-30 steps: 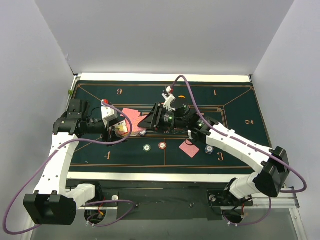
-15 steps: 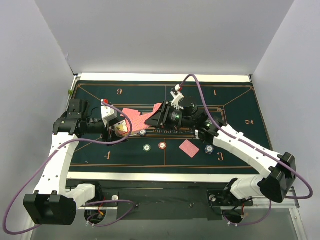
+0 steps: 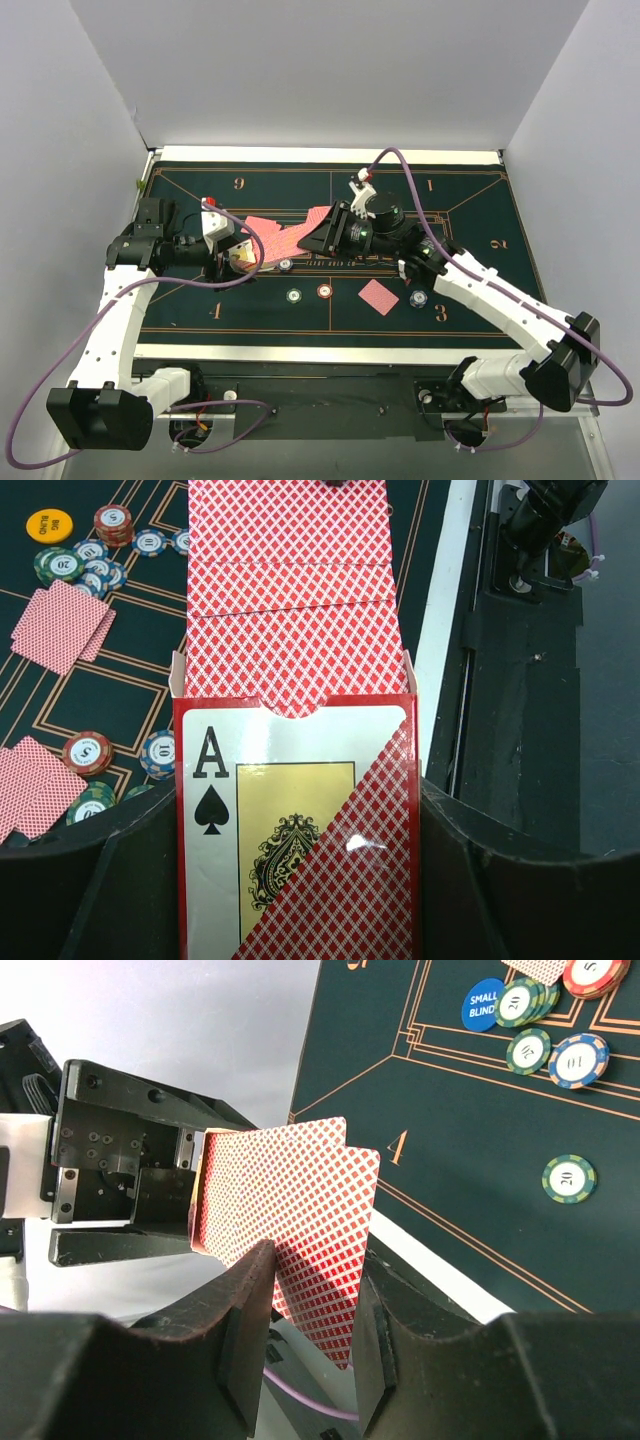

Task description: Distribute texas hold em gaming equipment

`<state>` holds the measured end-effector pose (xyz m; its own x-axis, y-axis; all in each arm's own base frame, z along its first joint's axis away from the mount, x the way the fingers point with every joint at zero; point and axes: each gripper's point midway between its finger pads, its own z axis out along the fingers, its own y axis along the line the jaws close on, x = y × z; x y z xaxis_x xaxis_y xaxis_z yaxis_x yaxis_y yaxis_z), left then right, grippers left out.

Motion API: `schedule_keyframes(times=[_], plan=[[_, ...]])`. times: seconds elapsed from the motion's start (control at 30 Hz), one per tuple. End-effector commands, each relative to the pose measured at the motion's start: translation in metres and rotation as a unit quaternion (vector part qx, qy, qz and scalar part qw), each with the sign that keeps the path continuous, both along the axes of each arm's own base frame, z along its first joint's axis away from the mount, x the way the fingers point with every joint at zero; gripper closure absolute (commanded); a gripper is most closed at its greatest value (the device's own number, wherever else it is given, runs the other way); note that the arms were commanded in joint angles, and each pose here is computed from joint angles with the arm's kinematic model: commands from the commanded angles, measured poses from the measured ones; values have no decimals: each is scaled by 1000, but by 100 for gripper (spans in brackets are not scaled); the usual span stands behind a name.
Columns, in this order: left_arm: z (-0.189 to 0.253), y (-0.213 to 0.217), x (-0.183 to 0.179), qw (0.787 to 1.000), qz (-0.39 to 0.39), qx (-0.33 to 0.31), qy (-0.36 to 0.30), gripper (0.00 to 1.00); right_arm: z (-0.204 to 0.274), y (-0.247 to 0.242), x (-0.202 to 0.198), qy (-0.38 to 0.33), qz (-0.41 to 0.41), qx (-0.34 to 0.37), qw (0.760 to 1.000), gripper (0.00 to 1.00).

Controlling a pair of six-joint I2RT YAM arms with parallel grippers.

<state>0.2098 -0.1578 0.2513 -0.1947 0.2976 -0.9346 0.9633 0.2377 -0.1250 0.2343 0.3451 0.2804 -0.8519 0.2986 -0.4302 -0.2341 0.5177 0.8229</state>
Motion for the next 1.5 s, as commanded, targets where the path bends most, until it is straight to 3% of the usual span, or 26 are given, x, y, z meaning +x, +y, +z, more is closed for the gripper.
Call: schedule_keyframes(times=[0.0,0.2,0.47,0.97,1.47], plan=[[23,-5,0,999,-16,-33,-35,100,18,-11,-1,-31,-6,-1,999,69],[25,-7,2,999,-15,-40,-33,100,21,-14,-8,-30,1,5,1000,64],[23,-7,3,999,-15,-42,-31,100,27,-15,-15,-25,5,23,999,66],[22,-7,5,999,-14,-41,-32,100,39,-19,-20,-33,5,37,999,89],[22,-7,6,999,-14,-42,-32,100,51,-27,-33,-40,15,58,997,92]])
